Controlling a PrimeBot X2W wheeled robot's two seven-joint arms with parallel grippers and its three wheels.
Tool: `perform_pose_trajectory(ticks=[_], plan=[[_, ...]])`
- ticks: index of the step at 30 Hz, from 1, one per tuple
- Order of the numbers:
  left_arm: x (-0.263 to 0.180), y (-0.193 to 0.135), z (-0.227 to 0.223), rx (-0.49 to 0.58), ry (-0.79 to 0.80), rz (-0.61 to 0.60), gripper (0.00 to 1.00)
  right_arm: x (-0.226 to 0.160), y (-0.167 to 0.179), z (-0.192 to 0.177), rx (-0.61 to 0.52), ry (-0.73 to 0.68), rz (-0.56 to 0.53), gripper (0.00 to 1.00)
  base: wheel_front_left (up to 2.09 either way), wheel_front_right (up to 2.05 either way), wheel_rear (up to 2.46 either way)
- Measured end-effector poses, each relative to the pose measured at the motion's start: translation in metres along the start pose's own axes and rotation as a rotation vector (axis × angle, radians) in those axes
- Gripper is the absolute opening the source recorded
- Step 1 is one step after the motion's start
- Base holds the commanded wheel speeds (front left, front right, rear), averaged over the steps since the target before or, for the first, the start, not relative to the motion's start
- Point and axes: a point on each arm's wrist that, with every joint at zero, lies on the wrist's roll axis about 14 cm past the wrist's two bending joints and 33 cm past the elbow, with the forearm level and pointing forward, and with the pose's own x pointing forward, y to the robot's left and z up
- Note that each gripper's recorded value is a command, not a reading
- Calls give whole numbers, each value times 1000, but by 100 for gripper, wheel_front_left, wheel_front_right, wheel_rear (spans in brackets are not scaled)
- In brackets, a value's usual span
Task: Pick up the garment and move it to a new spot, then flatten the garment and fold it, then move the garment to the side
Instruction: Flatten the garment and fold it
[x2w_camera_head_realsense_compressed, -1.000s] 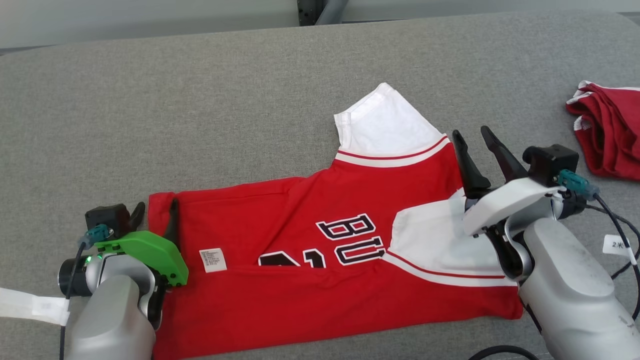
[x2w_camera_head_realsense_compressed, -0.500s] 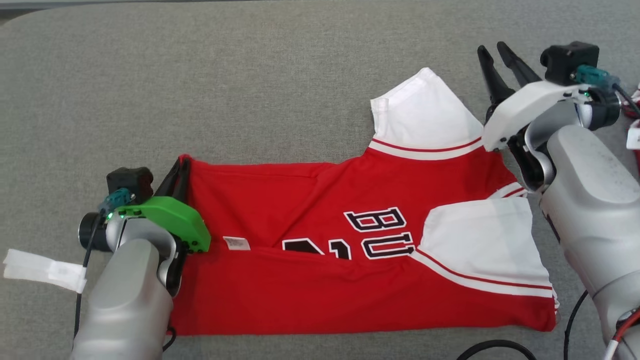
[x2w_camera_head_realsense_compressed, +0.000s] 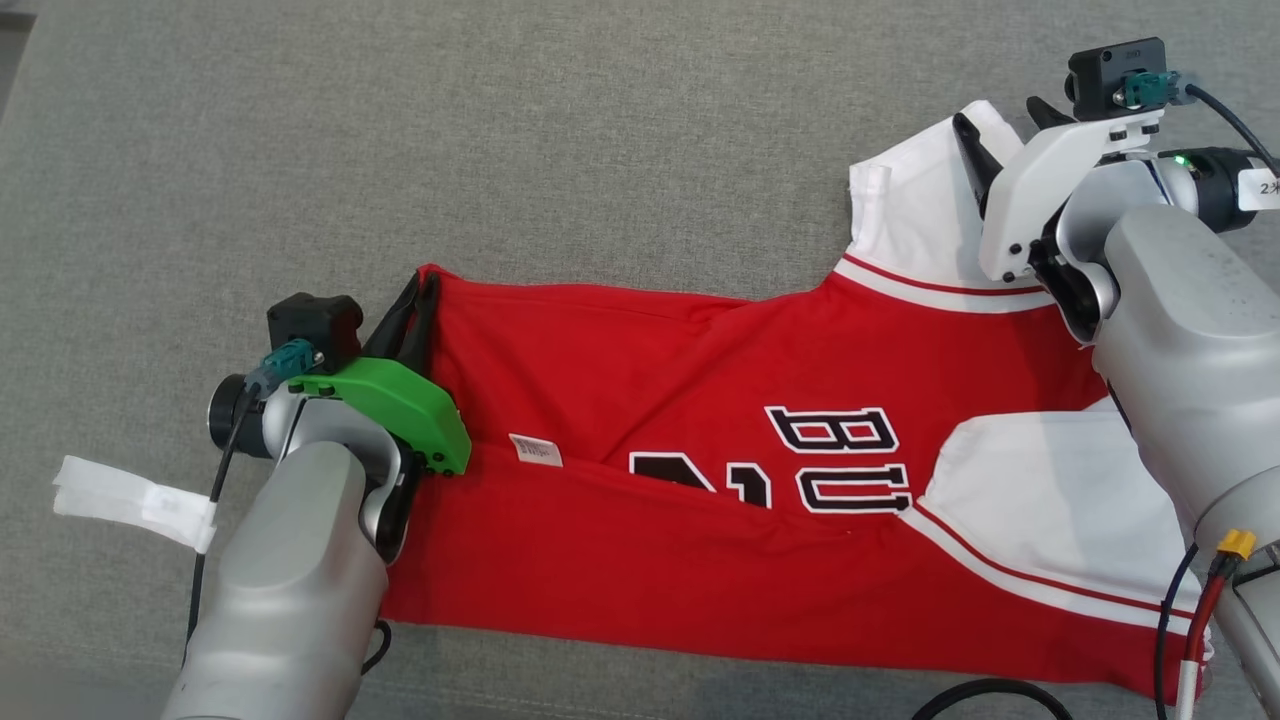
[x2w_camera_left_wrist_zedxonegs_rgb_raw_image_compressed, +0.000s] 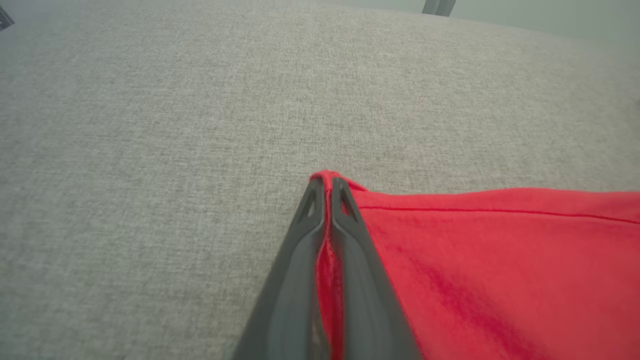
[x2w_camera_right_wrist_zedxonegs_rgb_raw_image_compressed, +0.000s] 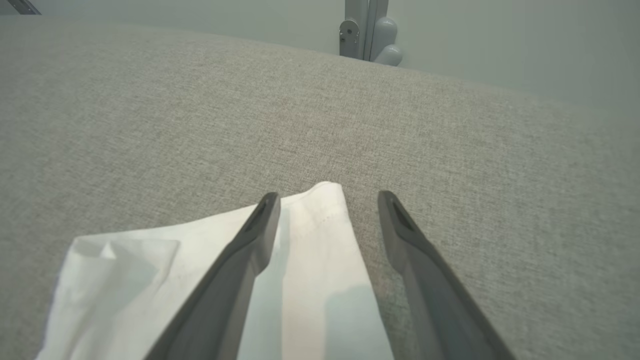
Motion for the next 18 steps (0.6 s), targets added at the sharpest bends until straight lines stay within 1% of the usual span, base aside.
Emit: perform_pose_trajectory(ticks=[3, 5, 6, 7, 13, 14, 18], plan=[[0, 2, -3, -4, 7, 4, 0, 7, 0, -8, 3, 29, -2, 95, 0, 0, 0], [2, 1, -3, -3, 4, 2, 0, 11, -1, -15, 1, 53, -6, 70, 0, 0, 0], [2, 2, -2, -4, 3, 2, 0, 12, -1, -19, 3, 62, -6, 43, 0, 0, 0], [3, 2, -2, -6, 2, 3, 0, 13, 0, -21, 7, 69, -5, 0, 0, 0, 0], [4, 1, -1, -8, -4, 0, 0, 14, -1, -11, 11, 17, -7, 0, 0, 0, 0], [5, 2, 4, -10, -16, 2, 0, 11, -9, -1, 8, -25, -25, 0, 0, 0, 0], [3, 2, 14, -10, -43, 2, 0, 2, -21, 27, -1, -135, -56, 0, 0, 0, 0]])
